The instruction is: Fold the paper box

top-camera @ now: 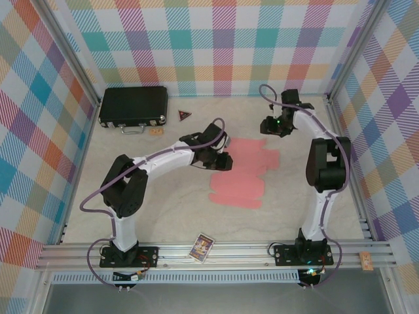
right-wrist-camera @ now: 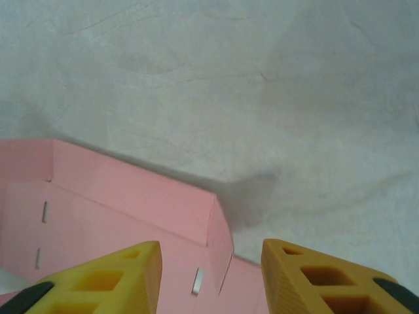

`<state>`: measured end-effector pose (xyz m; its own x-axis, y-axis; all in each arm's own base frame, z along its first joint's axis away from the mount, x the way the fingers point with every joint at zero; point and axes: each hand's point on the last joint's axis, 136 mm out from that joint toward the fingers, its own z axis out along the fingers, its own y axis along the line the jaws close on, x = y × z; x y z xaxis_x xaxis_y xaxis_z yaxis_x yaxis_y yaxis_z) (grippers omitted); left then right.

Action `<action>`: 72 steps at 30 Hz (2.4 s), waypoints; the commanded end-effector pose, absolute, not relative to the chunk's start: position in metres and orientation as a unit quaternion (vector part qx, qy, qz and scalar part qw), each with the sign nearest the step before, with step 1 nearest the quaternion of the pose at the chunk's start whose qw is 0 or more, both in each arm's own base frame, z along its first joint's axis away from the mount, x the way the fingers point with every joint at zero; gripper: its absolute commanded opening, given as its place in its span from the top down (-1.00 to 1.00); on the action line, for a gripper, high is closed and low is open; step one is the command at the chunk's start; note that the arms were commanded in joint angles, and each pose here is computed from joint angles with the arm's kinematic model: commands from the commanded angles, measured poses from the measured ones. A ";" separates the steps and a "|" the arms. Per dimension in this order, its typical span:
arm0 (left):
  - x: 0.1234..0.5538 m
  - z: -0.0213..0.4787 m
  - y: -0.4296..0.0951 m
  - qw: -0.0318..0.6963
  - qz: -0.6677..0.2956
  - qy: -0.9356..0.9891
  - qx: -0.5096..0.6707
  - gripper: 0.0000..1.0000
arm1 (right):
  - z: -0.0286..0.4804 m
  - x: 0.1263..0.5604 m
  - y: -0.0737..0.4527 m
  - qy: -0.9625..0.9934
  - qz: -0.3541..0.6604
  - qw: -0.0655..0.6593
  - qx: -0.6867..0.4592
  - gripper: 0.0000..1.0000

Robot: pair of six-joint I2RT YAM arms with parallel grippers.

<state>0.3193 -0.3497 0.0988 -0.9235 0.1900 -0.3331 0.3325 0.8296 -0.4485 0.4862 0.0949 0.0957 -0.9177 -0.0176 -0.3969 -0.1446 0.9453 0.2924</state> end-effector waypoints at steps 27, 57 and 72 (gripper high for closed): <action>0.317 0.007 -0.278 0.074 -0.127 0.976 0.160 0.92 | 0.065 0.499 0.123 0.948 0.227 0.133 -0.177 0.00; 0.312 -0.002 -0.273 0.064 -0.129 0.978 0.150 0.92 | 0.033 0.454 0.153 0.931 0.273 0.032 -0.239 0.03; 0.312 -0.006 -0.274 0.063 -0.136 0.979 0.136 0.93 | 0.070 0.449 0.172 0.908 0.335 0.052 -0.248 0.18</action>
<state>0.3260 -0.2905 0.0229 -0.9347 0.2569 -0.2457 0.3230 0.9024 -0.2852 0.4685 0.1477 0.0432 -0.8817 -0.3980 -0.2535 -0.4718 0.7379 0.4825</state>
